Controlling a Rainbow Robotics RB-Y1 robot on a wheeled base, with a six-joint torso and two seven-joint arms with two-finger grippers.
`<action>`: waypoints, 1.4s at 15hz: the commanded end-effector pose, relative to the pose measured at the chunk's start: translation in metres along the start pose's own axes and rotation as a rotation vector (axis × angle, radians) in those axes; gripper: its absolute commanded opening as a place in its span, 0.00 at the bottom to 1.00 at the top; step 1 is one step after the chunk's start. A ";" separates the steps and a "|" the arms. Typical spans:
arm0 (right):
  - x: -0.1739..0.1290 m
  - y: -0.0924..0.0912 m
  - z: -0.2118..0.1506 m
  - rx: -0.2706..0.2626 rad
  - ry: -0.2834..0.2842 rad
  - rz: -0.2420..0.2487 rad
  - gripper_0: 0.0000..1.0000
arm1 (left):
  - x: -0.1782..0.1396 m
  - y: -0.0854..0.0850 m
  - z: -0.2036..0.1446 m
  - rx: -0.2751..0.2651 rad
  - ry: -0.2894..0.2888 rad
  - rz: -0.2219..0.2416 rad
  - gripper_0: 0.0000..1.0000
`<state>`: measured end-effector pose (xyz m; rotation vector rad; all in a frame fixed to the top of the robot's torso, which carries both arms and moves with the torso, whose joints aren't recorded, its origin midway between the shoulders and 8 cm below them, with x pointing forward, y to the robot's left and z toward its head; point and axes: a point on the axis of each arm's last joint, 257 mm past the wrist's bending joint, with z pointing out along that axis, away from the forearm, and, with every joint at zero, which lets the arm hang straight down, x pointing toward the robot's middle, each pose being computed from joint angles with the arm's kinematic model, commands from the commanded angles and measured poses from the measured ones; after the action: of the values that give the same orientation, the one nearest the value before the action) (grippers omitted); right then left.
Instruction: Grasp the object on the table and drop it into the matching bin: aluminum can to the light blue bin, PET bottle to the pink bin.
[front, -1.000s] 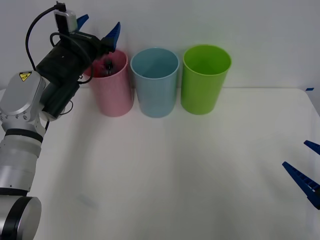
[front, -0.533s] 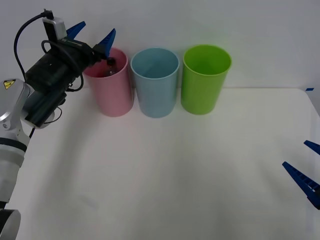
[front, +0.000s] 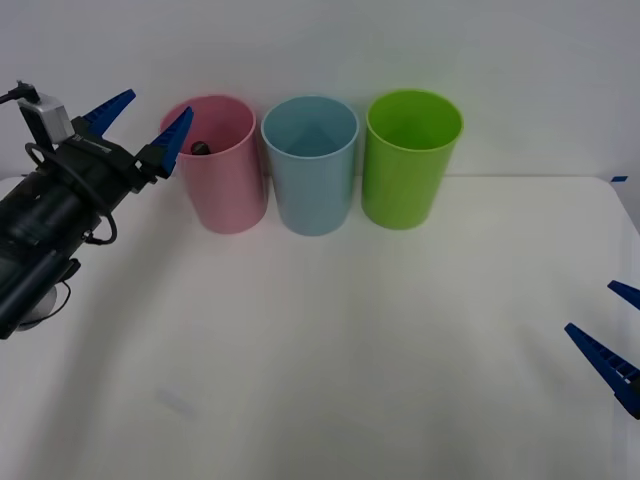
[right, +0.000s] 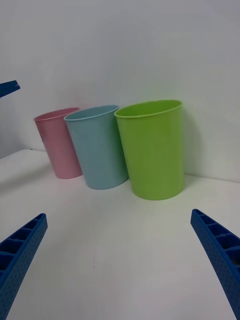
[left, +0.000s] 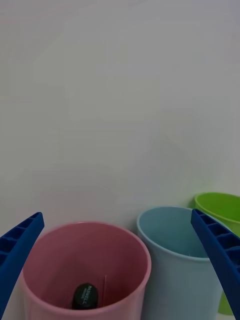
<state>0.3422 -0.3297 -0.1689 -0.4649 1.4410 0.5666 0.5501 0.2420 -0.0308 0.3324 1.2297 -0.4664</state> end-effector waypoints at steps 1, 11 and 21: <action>0.000 0.000 0.000 0.000 0.000 0.000 1.00 | 0.004 -0.002 -0.044 0.026 0.018 0.011 1.00; 0.000 0.000 0.000 0.000 0.000 0.000 1.00 | 0.048 0.000 -0.211 0.086 0.233 0.050 1.00; 0.000 0.000 0.000 0.000 0.000 0.000 1.00 | 0.072 -0.013 -0.321 0.121 0.357 0.095 1.00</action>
<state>0.3422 -0.3297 -0.1689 -0.4649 1.4410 0.5667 0.3014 0.3724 -0.1931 0.5876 1.5255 -0.4217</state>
